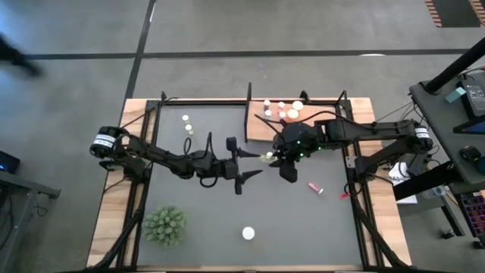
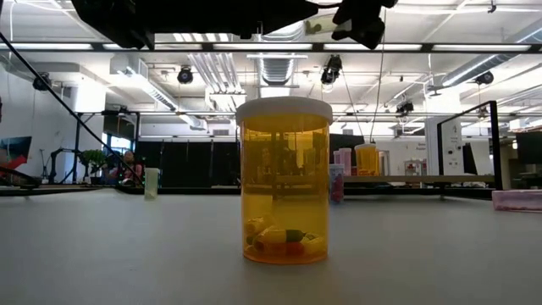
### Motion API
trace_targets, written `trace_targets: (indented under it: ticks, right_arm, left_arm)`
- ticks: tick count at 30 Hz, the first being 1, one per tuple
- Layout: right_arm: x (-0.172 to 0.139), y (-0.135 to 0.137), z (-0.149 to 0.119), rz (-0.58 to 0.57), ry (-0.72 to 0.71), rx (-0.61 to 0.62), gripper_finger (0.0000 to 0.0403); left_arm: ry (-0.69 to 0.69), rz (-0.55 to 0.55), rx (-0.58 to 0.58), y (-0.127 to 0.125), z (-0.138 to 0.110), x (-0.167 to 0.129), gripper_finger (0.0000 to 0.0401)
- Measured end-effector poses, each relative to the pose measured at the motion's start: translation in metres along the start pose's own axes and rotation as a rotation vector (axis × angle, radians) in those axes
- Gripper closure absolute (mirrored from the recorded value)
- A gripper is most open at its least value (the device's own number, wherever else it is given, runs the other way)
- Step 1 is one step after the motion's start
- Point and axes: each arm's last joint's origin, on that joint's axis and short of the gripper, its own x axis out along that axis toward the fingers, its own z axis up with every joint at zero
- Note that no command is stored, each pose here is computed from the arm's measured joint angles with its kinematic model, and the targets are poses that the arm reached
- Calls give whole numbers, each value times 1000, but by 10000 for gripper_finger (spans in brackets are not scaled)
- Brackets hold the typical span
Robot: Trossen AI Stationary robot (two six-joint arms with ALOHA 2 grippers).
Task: Pick and place medicine bottles onto shelf by color
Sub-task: Put the bottom yellow pill bottle on the shelf
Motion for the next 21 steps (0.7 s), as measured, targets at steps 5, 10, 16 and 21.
trace_targets:
  ticks: [5,10,16,21]
  right_arm:
    - [0,4,4,107,-22,-9,287]
    - [-1,5,5,124,-33,-12,287]
    - [-1,5,5,123,-32,-12,287]
    - [-1,5,5,123,-33,-14,287]
  left_arm:
    - [3,-2,-1,0,-1,0,200]
    - [3,-3,-3,-1,-1,-1,216]
    - [-3,-14,-9,-5,1,-2,243]
    - [-5,-18,-11,-6,2,-2,270]
